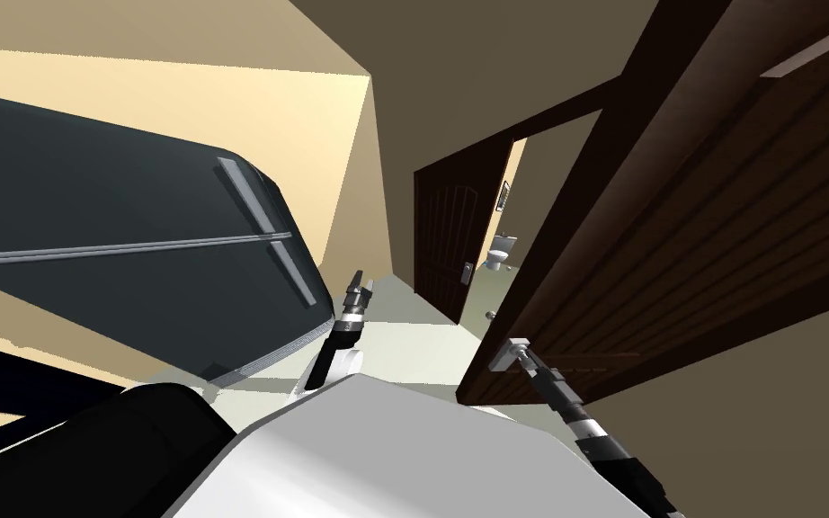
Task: Pull the door open
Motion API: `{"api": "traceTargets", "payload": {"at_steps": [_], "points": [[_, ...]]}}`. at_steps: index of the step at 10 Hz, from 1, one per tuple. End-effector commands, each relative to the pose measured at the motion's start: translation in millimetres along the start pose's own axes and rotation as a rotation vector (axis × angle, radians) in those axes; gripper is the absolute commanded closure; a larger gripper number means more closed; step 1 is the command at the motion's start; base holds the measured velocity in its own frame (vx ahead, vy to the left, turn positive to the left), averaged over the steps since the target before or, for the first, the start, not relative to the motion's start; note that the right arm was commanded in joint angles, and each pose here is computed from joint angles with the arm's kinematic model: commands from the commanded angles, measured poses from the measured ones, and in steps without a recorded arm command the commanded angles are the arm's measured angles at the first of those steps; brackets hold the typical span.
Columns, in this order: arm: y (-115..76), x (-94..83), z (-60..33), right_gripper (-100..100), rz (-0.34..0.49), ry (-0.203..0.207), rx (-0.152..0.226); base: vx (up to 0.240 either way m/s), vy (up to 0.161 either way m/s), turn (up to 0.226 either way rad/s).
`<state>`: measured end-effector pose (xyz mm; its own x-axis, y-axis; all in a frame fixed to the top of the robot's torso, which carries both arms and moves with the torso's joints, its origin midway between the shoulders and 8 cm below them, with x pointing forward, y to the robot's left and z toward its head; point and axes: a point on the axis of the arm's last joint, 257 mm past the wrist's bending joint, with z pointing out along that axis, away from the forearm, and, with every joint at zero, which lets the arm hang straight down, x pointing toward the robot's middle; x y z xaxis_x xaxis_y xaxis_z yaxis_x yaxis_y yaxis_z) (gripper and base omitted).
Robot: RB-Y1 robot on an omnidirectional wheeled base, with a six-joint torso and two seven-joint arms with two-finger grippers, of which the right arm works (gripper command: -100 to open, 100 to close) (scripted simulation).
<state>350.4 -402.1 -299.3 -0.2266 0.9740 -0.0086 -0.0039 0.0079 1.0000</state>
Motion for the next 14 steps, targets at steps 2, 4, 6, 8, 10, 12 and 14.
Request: {"api": "traceTargets", "payload": {"at_steps": [2,4,6,8,10,12,14], "points": [[-4.5,0.3,-26.0,100,0.002,0.026,0.011,-0.045,-0.023,0.051],[-2.4,1.9,-35.5,100,0.003,0.046,0.003,-0.043,-0.025,0.012],[-1.9,1.7,-44.8,100,0.003,0.058,0.003,-0.043,-0.024,0.032],[-1.4,0.5,-61.9,100,0.004,0.077,0.006,-0.040,-0.023,0.038],[1.3,1.6,-76.5,100,0.006,0.100,0.002,-0.062,-0.044,0.039],[2.7,1.8,-86.0,100,0.008,0.113,0.001,-0.062,-0.033,0.017],[-0.8,0.2,-95.6,100,0.002,0.108,0.006,0.006,-0.010,0.046]]}}
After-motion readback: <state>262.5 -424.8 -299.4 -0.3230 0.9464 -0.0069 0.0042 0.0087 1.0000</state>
